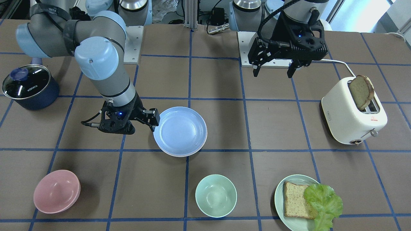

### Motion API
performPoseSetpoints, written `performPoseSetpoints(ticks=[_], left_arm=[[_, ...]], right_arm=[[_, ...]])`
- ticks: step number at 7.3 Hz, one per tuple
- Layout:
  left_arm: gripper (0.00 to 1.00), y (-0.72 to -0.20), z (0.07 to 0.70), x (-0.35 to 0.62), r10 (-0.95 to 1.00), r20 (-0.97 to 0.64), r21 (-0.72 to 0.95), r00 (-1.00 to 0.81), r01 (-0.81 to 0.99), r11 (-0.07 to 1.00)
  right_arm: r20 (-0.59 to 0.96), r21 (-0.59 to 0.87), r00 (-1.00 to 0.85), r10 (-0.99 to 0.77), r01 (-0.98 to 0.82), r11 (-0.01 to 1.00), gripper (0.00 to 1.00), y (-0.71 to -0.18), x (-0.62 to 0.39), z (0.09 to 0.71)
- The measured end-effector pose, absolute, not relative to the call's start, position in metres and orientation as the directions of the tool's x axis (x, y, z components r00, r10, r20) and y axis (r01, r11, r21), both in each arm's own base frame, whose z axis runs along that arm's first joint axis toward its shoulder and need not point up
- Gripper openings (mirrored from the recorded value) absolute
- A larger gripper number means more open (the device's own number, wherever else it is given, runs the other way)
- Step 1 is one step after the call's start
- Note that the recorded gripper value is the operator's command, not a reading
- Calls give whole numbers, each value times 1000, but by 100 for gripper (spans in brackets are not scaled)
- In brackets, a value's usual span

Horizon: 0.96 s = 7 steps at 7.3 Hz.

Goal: Stack three plates with pink and blue

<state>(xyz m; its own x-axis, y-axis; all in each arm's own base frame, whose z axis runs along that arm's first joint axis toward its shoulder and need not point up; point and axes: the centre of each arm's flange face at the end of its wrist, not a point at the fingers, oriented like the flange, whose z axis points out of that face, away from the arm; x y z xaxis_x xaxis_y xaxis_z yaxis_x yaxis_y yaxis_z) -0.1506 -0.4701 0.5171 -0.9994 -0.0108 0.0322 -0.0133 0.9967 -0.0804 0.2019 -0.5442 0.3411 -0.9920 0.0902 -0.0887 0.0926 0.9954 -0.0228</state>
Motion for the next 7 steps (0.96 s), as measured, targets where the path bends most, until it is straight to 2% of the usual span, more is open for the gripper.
performPoseSetpoints(ticks=[3,7], left_arm=[[100,-470,517,-150,-12,32,-79,-999,-15,997],[100,-466,520,-150,-17,31,-61,-999,-19,998]], right_arm=[[-32,-19,-999,-31,-31,999,80,-561,152,402],[73,-38,-991,-111,-114,993,79,-534,102,467]])
